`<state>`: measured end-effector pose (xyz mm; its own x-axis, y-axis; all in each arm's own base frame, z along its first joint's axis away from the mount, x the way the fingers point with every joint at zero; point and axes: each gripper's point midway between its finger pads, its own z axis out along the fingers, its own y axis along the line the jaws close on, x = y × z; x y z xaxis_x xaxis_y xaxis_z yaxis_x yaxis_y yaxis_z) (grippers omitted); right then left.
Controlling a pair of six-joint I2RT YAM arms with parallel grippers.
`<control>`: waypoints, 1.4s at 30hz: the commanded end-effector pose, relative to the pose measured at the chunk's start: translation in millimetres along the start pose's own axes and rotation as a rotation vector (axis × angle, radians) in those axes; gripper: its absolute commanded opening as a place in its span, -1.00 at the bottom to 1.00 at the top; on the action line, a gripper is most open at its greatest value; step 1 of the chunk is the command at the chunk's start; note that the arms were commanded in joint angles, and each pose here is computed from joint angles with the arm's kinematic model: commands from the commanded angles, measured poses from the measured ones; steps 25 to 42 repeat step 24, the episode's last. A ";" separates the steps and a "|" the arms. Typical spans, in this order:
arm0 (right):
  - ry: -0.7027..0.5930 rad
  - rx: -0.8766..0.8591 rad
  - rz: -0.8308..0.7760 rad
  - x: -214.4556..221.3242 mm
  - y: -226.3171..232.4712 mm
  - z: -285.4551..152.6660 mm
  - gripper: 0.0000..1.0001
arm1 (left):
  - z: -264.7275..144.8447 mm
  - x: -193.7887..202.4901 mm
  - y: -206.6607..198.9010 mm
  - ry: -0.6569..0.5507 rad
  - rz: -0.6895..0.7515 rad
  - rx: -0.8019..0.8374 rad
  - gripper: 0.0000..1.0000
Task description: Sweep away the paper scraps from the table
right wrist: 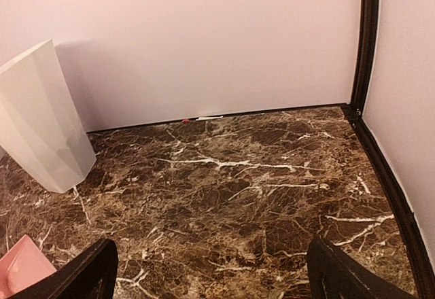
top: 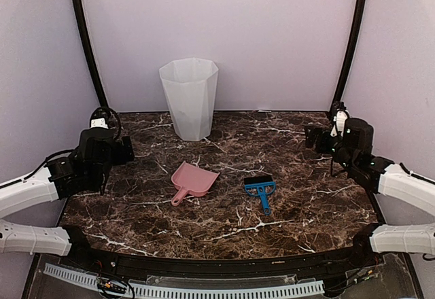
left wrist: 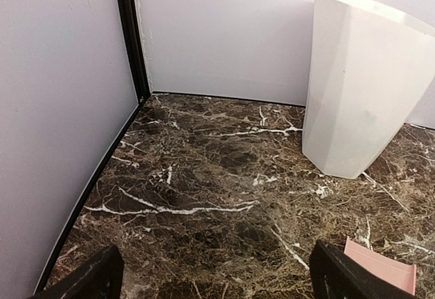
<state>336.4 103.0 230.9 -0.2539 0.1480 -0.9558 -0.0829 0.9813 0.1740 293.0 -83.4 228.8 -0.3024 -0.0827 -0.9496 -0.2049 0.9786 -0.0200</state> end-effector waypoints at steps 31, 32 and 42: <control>-0.059 -0.060 -0.024 5.1 0.8 -12.6 0.97 | -1.6 7.8 13.2 -0.045 0.013 -0.018 0.93; -0.059 -0.060 -0.024 5.1 0.8 -12.6 0.97 | -1.6 7.8 13.2 -0.045 0.013 -0.018 0.93; -0.059 -0.060 -0.024 5.1 0.8 -12.6 0.97 | -1.6 7.8 13.2 -0.045 0.013 -0.018 0.93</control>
